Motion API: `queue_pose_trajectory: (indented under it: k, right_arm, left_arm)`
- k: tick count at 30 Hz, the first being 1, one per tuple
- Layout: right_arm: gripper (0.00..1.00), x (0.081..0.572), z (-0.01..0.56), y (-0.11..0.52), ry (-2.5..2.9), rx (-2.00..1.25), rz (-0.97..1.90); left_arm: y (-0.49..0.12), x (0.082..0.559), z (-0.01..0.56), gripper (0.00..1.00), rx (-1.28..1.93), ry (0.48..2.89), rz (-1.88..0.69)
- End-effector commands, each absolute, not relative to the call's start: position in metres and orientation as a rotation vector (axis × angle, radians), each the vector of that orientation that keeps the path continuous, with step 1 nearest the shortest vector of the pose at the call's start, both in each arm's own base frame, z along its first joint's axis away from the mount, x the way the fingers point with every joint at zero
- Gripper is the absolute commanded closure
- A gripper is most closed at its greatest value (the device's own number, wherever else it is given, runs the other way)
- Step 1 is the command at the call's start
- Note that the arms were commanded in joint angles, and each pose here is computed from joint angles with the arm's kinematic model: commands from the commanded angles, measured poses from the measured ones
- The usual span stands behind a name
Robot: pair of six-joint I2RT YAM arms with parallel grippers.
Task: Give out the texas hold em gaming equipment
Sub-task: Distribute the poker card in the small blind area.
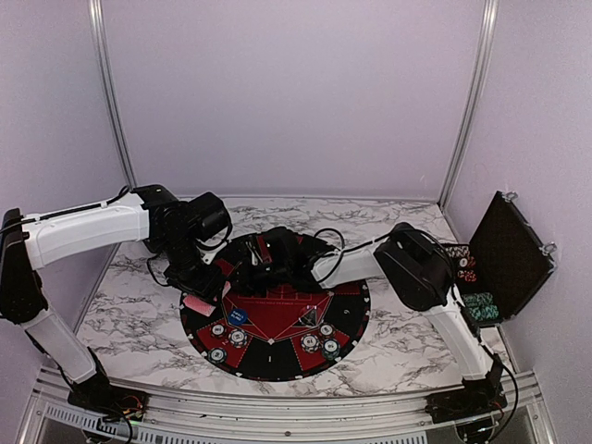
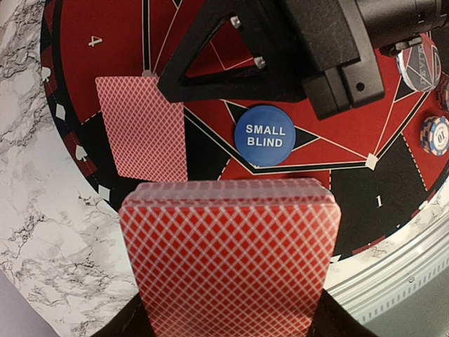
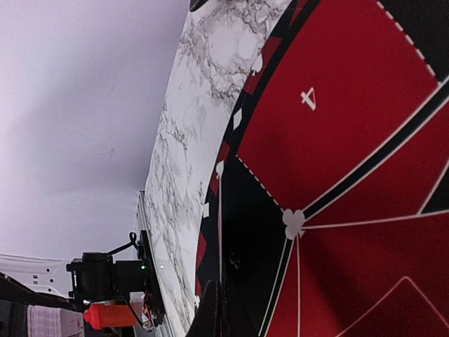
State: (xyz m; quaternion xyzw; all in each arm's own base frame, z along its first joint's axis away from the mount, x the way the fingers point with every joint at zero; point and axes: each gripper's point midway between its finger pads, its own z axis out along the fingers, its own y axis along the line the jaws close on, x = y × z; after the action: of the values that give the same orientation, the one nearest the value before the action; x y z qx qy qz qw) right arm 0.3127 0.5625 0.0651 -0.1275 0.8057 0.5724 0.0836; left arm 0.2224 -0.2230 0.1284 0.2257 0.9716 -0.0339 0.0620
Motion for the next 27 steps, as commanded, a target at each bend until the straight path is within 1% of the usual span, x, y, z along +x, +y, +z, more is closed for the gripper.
queue_pose_trajectory:
  k: [1, 4, 11, 14, 23, 27]
  right_arm:
    - [1.00, 0.308, 0.057, 0.574, 2.415, -0.418, 1.670]
    - [1.00, 0.309, 0.056, 0.573, 2.420, -0.427, 1.650]
    - [0.89, 0.309, 0.055, 0.572, 2.430, -0.438, 1.622]
    - [0.82, 0.310, 0.056, 0.571, 2.428, -0.441, 1.610]
    - [0.73, 0.312, 0.064, 0.567, 2.412, -0.440, 1.577]
    - [0.66, 0.313, 0.067, 0.565, 2.404, -0.435, 1.567]
  left_arm:
    - [-0.220, 0.223, 0.145, 0.47, 0.661, 2.909, -0.122]
    - [-0.221, 0.223, 0.144, 0.47, 0.663, 2.912, -0.124]
    - [-0.221, 0.223, 0.144, 0.47, 0.663, 2.913, -0.124]
    - [-0.221, 0.223, 0.143, 0.47, 0.665, 2.916, -0.124]
    - [-0.221, 0.222, 0.143, 0.47, 0.667, 2.918, -0.123]
    - [-0.221, 0.222, 0.142, 0.47, 0.667, 2.919, -0.123]
